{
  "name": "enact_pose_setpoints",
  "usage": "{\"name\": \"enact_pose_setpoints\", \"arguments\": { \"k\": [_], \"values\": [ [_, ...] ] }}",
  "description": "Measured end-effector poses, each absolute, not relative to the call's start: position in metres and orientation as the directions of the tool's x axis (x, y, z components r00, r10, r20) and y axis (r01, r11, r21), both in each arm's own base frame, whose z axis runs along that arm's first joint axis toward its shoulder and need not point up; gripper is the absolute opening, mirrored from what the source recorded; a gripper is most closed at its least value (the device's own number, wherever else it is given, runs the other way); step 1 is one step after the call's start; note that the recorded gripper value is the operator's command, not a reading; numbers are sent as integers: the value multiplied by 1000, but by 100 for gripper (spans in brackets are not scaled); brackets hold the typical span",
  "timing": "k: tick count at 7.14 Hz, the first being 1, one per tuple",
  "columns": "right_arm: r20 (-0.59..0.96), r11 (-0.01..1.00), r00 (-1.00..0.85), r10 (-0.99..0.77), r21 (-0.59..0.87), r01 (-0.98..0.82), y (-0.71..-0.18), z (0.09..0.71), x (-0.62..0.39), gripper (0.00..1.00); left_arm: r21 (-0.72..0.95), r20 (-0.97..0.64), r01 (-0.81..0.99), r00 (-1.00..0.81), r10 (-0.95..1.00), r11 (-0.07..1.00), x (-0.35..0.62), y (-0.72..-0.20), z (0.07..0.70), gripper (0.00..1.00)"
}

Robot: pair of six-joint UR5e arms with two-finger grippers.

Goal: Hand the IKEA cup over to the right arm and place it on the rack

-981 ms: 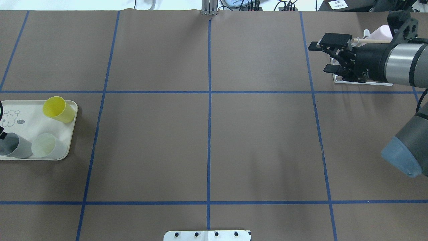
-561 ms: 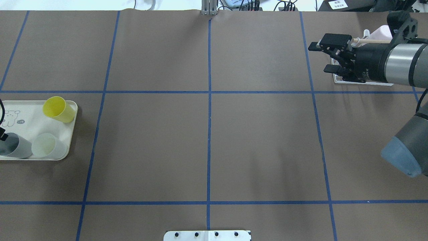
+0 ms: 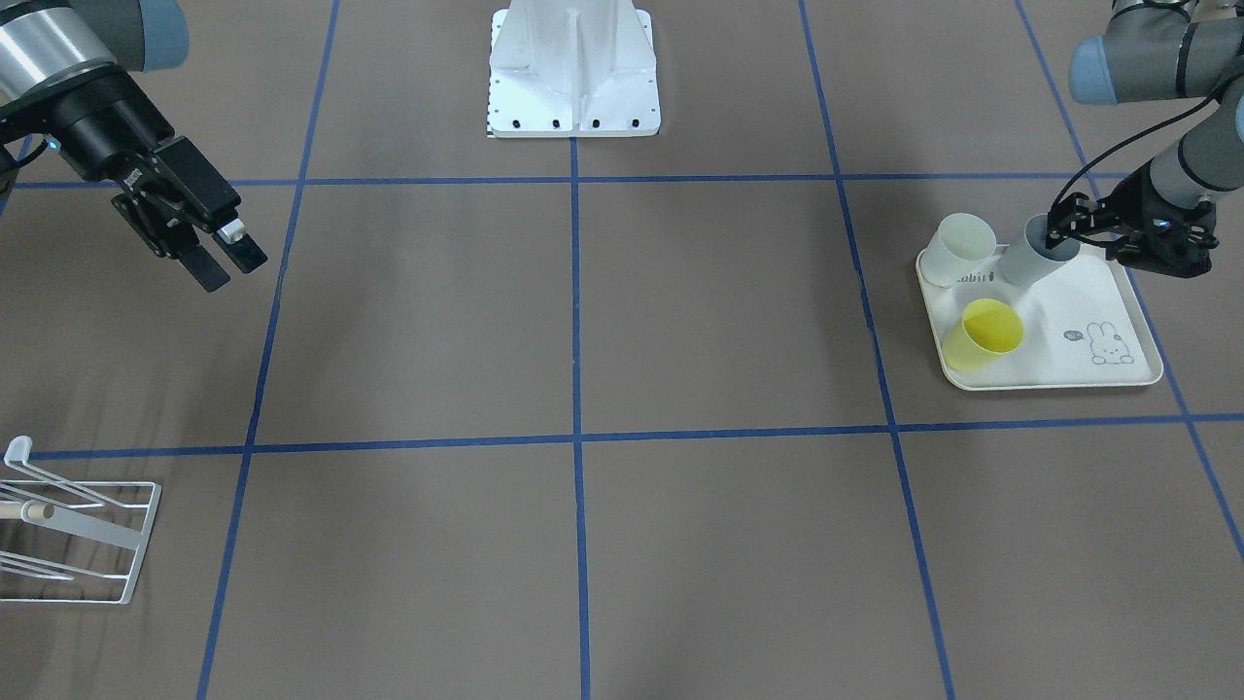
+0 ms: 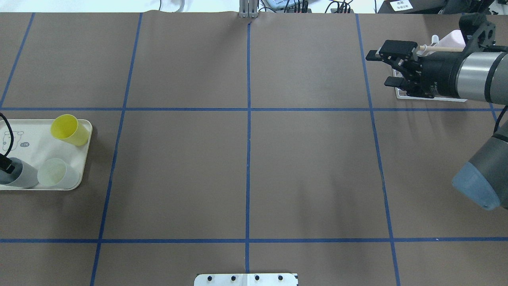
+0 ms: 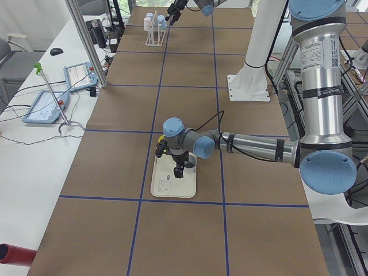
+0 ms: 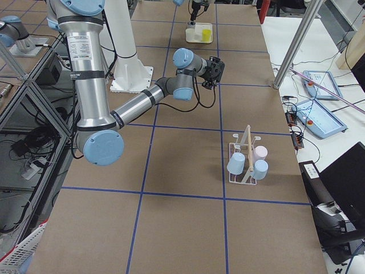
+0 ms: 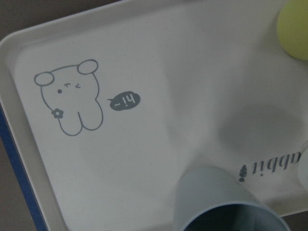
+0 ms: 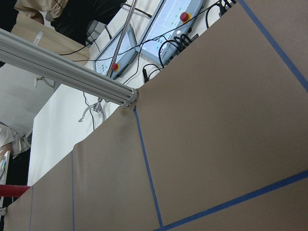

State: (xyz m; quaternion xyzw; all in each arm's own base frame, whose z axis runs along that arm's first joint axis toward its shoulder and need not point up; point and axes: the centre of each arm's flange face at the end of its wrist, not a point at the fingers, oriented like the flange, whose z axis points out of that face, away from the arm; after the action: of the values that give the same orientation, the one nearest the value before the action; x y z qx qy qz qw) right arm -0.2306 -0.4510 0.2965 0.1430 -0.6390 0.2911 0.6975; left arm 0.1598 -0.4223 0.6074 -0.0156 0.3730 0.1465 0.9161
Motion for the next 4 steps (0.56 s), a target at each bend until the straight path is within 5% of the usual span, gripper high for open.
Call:
{"name": "enact_pose_setpoints", "arguments": {
  "k": [1,4],
  "values": [
    [975,790,14,223,-172,-589,-451,296,-231,100,80,-688,-281,678,257,956,160,-422,607,0],
    [974,789,15,225,-173,-589,-451,297,-231,100,91,-691,-280,673,263,956,159,-422,601,0]
  ]
}}
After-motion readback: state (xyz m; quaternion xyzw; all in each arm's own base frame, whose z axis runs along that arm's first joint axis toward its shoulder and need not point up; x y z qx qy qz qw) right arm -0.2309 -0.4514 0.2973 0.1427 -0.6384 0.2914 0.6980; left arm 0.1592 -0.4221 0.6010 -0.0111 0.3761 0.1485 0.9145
